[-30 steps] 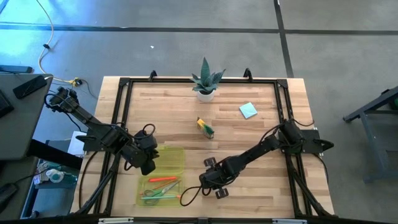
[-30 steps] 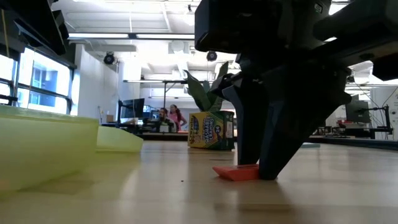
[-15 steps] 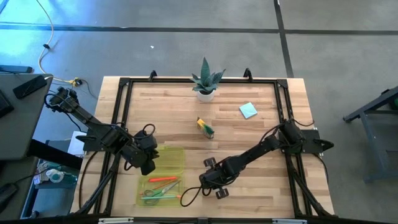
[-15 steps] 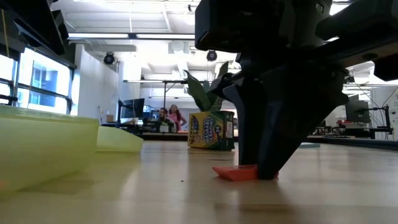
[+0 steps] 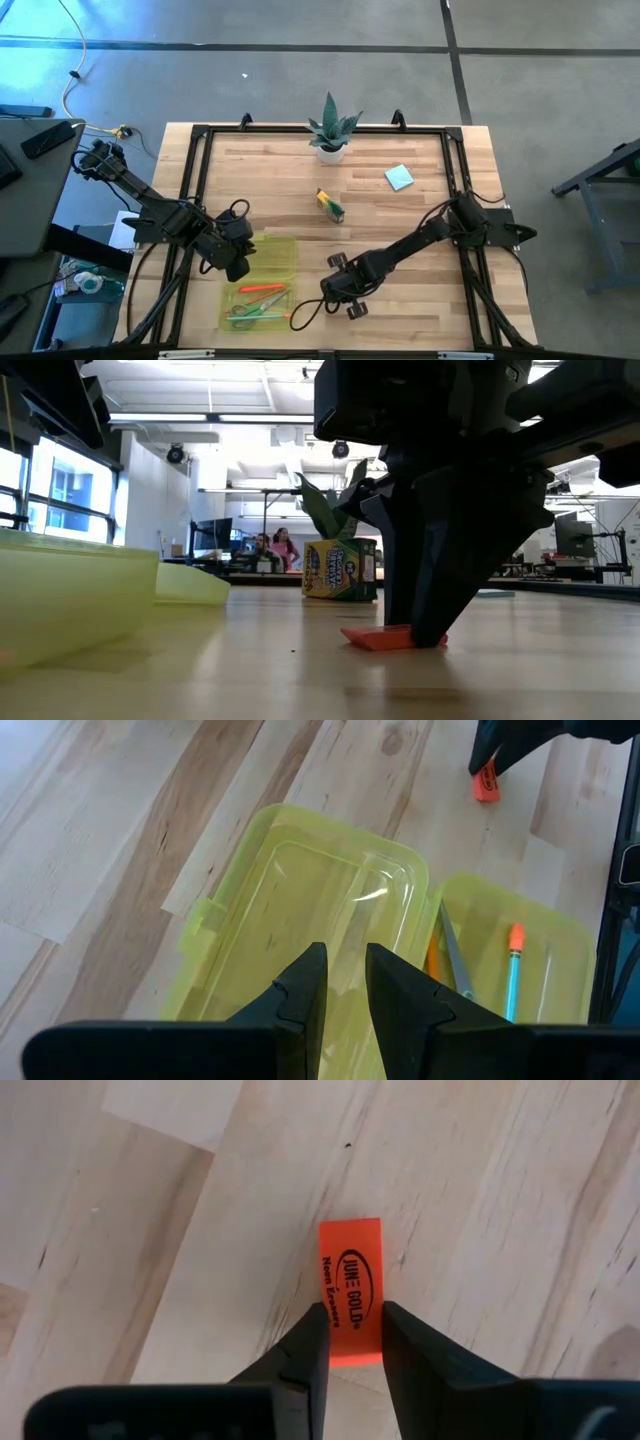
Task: Pack school essentials
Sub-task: Put the orange eraser into the yellow supply box
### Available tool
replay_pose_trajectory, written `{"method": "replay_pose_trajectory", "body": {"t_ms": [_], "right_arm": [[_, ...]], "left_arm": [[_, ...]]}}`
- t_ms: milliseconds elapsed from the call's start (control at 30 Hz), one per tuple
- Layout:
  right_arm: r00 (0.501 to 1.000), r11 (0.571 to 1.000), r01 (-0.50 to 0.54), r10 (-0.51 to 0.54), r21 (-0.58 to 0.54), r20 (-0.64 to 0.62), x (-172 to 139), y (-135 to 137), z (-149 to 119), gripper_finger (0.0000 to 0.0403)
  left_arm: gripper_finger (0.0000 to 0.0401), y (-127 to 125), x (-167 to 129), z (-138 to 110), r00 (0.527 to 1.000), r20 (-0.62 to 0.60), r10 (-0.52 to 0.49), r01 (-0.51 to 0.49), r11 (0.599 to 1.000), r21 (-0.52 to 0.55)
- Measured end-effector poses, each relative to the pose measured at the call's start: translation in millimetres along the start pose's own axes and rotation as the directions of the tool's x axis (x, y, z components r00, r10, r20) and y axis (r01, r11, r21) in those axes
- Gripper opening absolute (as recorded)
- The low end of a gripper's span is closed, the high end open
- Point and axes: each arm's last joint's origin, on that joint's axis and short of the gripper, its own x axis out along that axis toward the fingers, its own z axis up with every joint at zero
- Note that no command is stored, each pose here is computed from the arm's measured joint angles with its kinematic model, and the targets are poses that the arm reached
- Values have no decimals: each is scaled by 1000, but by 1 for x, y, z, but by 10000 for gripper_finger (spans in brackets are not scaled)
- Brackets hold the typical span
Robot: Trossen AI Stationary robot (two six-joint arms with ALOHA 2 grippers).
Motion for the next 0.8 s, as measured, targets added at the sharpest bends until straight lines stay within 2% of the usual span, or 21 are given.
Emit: {"method": "replay_pose_trajectory", "body": {"t_ms": [533, 700, 800], "right_arm": [[989, 999, -35, 37, -22, 142, -18, 2, 14, 69], [973, 999, -37, 45, -36, 226, -31, 3, 21, 69], [946, 998, -39, 51, -46, 319, -40, 3, 30, 69]], "left_arm": [[62, 0, 0, 0, 1000, 0, 0, 0, 1000, 6], [62, 0, 0, 0, 1000, 0, 0, 0, 1000, 6], [62, 0, 0, 0, 1000, 0, 0, 0, 1000, 6]]}}
